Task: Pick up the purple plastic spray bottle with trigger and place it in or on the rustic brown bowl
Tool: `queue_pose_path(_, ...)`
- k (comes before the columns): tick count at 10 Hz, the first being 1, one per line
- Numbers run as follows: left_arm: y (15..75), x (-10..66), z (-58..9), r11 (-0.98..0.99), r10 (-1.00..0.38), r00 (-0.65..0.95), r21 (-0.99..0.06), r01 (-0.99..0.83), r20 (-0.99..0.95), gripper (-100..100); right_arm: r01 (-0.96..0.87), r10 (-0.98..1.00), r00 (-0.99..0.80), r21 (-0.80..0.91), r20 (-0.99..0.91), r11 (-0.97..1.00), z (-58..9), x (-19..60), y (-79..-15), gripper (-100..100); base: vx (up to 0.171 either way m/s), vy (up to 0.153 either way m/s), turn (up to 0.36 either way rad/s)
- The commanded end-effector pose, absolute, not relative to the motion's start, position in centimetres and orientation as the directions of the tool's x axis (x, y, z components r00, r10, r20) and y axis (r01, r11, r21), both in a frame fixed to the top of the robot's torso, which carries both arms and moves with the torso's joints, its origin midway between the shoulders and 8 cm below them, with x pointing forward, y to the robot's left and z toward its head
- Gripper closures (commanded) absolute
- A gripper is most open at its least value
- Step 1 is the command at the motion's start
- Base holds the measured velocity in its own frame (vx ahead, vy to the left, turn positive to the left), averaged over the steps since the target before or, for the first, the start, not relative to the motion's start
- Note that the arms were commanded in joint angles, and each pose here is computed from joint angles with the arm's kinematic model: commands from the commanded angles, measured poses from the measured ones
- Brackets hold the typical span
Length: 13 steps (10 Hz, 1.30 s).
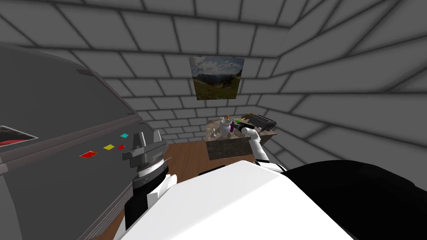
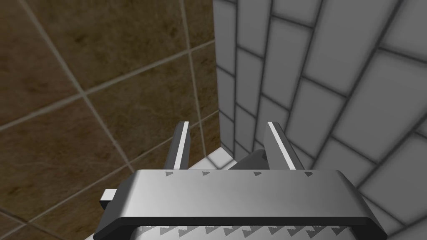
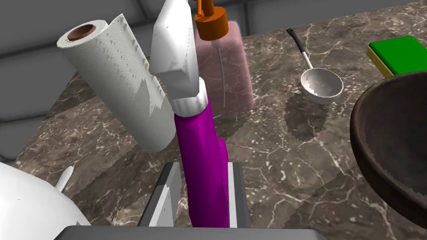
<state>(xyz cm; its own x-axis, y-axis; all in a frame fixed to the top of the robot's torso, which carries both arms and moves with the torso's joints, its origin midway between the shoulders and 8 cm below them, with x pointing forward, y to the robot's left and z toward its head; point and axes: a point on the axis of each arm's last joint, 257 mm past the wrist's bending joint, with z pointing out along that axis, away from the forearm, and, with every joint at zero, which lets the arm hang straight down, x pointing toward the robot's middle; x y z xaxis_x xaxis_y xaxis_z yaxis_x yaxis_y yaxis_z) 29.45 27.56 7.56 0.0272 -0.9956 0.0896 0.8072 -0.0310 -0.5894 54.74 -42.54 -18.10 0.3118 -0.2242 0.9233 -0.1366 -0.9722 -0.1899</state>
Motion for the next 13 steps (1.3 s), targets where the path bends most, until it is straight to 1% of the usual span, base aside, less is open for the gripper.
queue_pose_path(1, 27.6, 29.5, 7.6, -0.031, -0.996, 0.027, -0.589, 0.807, 0.090, 0, -0.129, -0.256, 0.292, -0.228, 0.921, -0.965, -17.2, 54.7, -41.9, 100, -0.171, -0.027, -0.037)
queue_pose_path(2, 27.6, 29.5, 7.6, -0.031, -0.996, 0.027, -0.589, 0.807, 0.090, 0, -0.111, -0.305, 0.260, -0.285, 0.916, -0.952, -15.5, 54.9, -40.9, 100, -0.145, -0.062, -0.071)
queue_pose_path(5, 27.6, 29.5, 7.6, -0.031, -0.996, 0.027, -0.590, 0.807, 0.090, 0, -0.076, -0.376, 0.214, -0.368, 0.902, -0.927, -12.6, 54.8, -39.6, 100, -0.144, -0.062, -0.062)
queue_pose_path(8, 27.6, 29.5, 7.6, -0.031, -0.996, 0.027, -0.590, 0.807, 0.090, 0, -0.049, -0.409, 0.195, -0.408, 0.891, -0.912, -10.6, 54.5, -38.9, 100, -0.100, -0.063, -0.035)
queue_pose_path(10, 27.6, 29.5, 7.6, -0.031, -0.996, 0.027, -0.590, 0.807, 0.090, 0, -0.033, -0.404, 0.203, -0.406, 0.892, -0.913, -9.4, 54.0, -38.5, 100, -0.038, -0.039, 0.030)
queue_pose_path(11, 27.6, 29.4, 7.6, -0.031, -0.996, 0.027, -0.590, 0.807, 0.090, 0, -0.035, -0.386, 0.215, -0.387, 0.897, -0.921, -9.3, 53.8, -38.8, 100, 0.030, -0.050, 0.058)
queue_pose_path(13, 27.6, 29.4, 7.6, -0.031, -0.996, 0.027, -0.590, 0.807, 0.089, 0, -0.048, -0.338, 0.244, -0.336, 0.909, -0.940, -9.3, 53.4, -39.8, 100, 0.100, -0.083, 0.041)
